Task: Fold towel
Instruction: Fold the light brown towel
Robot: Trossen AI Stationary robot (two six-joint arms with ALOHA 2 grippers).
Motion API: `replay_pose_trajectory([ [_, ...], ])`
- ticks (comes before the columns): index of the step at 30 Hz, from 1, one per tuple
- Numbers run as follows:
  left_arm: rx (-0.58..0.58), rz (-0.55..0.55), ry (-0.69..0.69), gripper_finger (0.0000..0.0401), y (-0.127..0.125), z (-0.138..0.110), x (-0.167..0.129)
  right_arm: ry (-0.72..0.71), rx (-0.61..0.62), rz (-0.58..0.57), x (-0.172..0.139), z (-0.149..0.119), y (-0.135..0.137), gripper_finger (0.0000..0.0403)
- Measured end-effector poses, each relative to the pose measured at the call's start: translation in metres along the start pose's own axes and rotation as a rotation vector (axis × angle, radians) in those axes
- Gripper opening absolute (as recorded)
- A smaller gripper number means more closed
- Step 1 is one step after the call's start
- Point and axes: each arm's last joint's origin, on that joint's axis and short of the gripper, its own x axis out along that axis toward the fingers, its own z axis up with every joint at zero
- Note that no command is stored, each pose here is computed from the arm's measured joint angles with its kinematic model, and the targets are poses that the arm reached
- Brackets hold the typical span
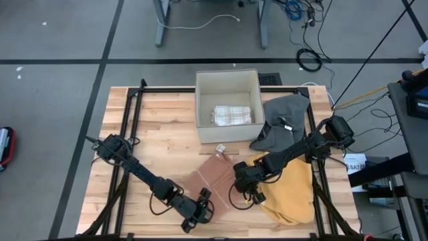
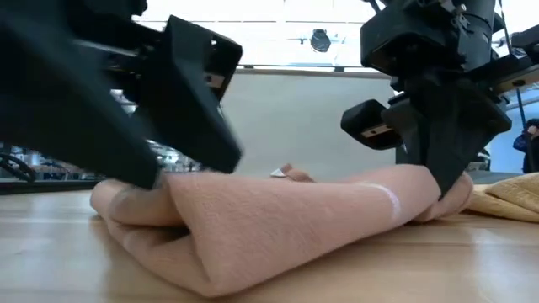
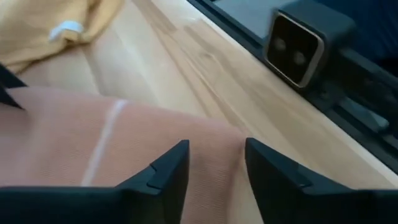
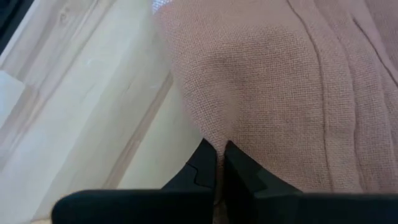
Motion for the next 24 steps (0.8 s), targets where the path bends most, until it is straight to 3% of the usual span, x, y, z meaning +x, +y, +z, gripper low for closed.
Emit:
replay_pose_trajectory([
  [6, 0.02, -0.015, 0.025, 0.0223, -0.0065, -0.0021, -0.0008, -0.021, 0.008, -0.007, -0.0007, 0.0018, -0.0042, 0.0004],
  [8, 0.021, 0.028, 0.032, 0.0236, -0.0052, -0.0025, -0.0008, -0.027, 0.007, -0.007, -0.0008, 0.0025, -0.0045, 0.0004],
  [14, 0.044, 0.086, 0.039, 0.0239, -0.002, -0.0028, -0.0007, -0.053, 0.004, -0.008, -0.001, 0.005, -0.005, 0.0004],
  [18, 0.052, 0.156, 0.046, 0.0196, 0.0, -0.0028, -0.0009, -0.053, 0.014, -0.017, -0.0012, 0.0049, -0.0064, 0.0004],
  [24, 0.074, 0.15, 0.087, 0.0067, -0.0004, -0.0067, -0.0011, -0.051, 0.028, -0.031, -0.0013, 0.0047, -0.0069, 0.0004],
])
